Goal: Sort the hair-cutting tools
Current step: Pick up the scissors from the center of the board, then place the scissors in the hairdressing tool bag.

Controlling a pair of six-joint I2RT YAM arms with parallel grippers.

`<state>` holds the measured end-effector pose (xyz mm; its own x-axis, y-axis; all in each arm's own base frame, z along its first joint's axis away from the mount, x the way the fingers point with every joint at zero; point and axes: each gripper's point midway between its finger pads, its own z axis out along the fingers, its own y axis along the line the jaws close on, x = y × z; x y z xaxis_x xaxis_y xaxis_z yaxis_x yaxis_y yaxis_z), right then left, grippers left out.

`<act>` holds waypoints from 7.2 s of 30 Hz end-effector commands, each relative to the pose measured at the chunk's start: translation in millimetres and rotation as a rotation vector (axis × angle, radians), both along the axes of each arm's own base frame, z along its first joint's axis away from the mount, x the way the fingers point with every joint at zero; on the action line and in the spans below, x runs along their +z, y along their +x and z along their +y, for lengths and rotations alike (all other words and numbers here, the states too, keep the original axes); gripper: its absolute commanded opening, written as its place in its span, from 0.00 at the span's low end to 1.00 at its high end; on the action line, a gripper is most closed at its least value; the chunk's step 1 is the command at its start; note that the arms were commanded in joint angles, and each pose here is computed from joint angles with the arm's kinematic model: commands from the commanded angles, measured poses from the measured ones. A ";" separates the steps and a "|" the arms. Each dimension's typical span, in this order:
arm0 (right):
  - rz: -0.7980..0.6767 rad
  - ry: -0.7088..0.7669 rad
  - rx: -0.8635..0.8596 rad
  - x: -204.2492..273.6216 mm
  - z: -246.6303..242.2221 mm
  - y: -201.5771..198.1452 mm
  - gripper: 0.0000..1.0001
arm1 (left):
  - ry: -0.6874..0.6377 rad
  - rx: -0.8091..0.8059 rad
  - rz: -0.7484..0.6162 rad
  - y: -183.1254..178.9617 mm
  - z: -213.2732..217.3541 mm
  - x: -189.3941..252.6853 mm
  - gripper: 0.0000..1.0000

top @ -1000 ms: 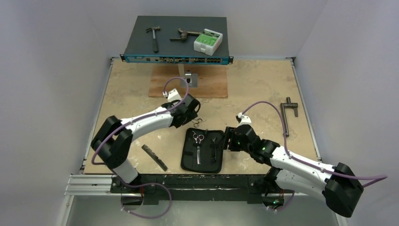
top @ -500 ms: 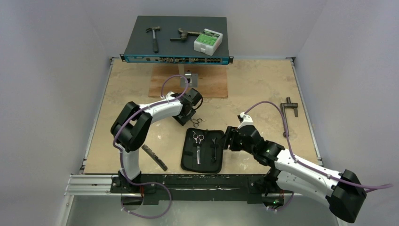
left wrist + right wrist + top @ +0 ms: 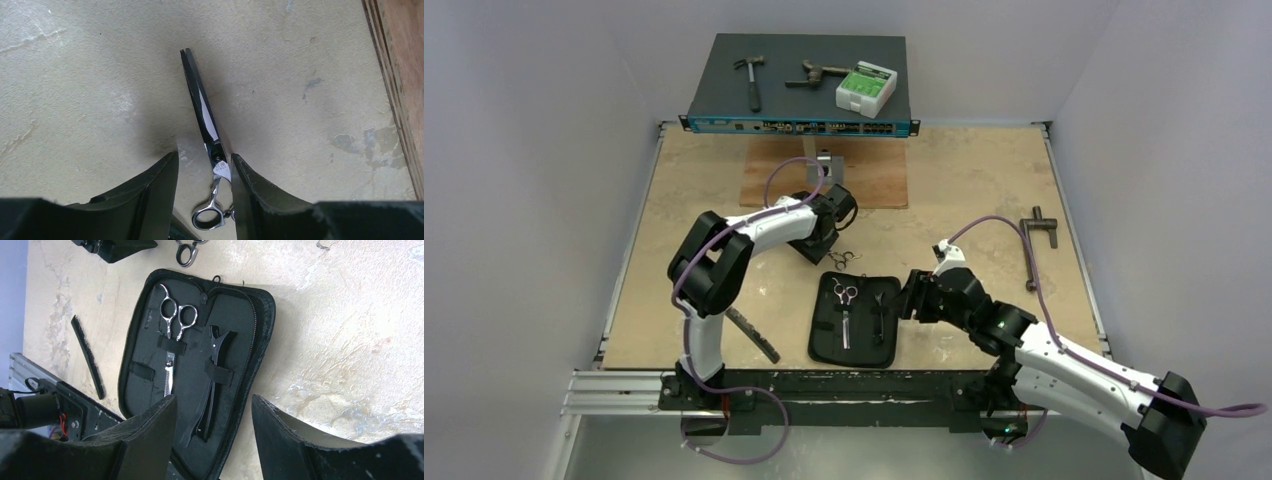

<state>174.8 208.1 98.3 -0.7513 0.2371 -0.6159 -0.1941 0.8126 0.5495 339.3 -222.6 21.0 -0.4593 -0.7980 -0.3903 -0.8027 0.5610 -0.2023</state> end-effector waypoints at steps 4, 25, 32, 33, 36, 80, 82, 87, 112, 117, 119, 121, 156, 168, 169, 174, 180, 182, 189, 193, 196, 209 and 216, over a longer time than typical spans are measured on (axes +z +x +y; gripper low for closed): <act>-0.024 0.022 0.014 9.6 2.5 -0.3 0.55 | 0.023 0.044 0.063 -1.5 8.2 -12.6 0.24; -0.050 -0.009 0.000 17.9 5.0 11.2 0.55 | -0.082 -0.195 -0.334 -1.9 30.2 131.5 0.00; -0.051 -0.022 -0.001 14.1 5.8 13.8 0.55 | 0.055 -0.419 -0.390 -45.3 70.1 162.4 0.00; -0.050 -0.032 -0.007 13.7 5.1 15.3 0.55 | 0.078 -0.497 -0.385 -53.7 72.6 160.3 0.00; -0.044 -0.059 -0.022 9.5 3.0 18.2 0.56 | 0.054 -0.715 -0.386 -76.3 59.2 165.0 0.00; 0.142 0.004 -0.024 -50.4 16.0 -0.5 0.40 | 0.172 -1.465 0.294 -271.5 -17.0 30.4 0.00; 0.148 0.003 -0.020 -51.6 16.2 -1.4 0.35 | 0.174 -1.452 0.295 -271.1 -16.8 26.4 0.00; 0.140 0.011 -0.017 -48.8 16.7 -1.5 0.25 | 0.180 -1.419 0.296 -270.4 -14.1 22.0 0.00; 0.120 0.021 -0.033 -39.1 11.2 -2.0 0.00 | 0.213 -1.313 0.353 -259.3 1.5 18.0 0.00; 0.115 0.031 -0.024 -34.2 12.9 -2.7 0.00 | 0.196 -1.327 0.394 -263.3 -5.5 17.4 0.00; 0.113 0.037 -0.021 -33.1 13.0 -3.2 0.00 | 0.184 -1.330 0.402 -264.8 -7.6 17.7 0.00; 0.111 0.043 -0.020 -32.9 13.3 -3.7 0.00 | 0.181 -1.335 0.405 -265.0 -9.7 18.4 0.00; 0.123 0.016 0.046 -40.9 10.8 -15.6 0.00 | 0.157 -1.112 0.231 -177.0 -46.0 12.3 0.00; 0.137 -0.007 0.046 -43.3 8.6 -16.9 0.00 | 0.179 -1.095 0.174 -150.2 -42.4 22.0 0.03; 0.136 -0.008 0.044 -42.9 8.5 -16.5 0.00 | 0.180 -1.099 0.167 -149.7 -42.0 25.6 0.09; 0.126 -0.019 0.047 -39.7 8.7 -14.2 0.00 | 0.176 -1.120 0.141 -151.6 -37.9 42.0 0.46; 0.108 -0.054 0.048 -35.7 5.1 -11.2 0.00 | 0.173 -1.135 0.104 -156.8 -27.0 59.6 0.59; 0.113 -0.062 0.054 -36.1 5.6 -11.4 0.00 | 0.188 -1.118 0.070 -154.9 -19.7 65.6 0.60; 0.119 -0.088 0.063 -37.3 6.7 -9.3 0.00 | 0.132 -1.068 0.049 -129.0 -5.8 46.9 0.53; 0.113 -0.094 0.064 -34.4 6.8 -8.0 0.00 | 0.111 -1.119 0.046 -121.2 -14.7 37.1 0.51; 0.113 -0.096 0.061 -33.2 6.3 -7.8 0.00 | 0.105 -1.112 0.049 -116.7 -11.0 30.4 0.49; 0.116 -0.107 0.068 -34.3 7.4 -6.8 0.00 | 0.037 -1.116 0.094 -124.1 -7.6 -4.2 0.35; 0.114 -0.111 0.070 -32.9 7.9 -5.9 0.00 | -0.025 -1.122 0.033 -123.7 -18.1 3.6 0.46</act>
<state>163.3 213.8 55.7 -0.8450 0.1372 -0.5169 -0.1653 0.8523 0.4963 212.1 -226.7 16.7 -0.9439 0.0808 -0.3202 0.1280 0.9833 -0.1291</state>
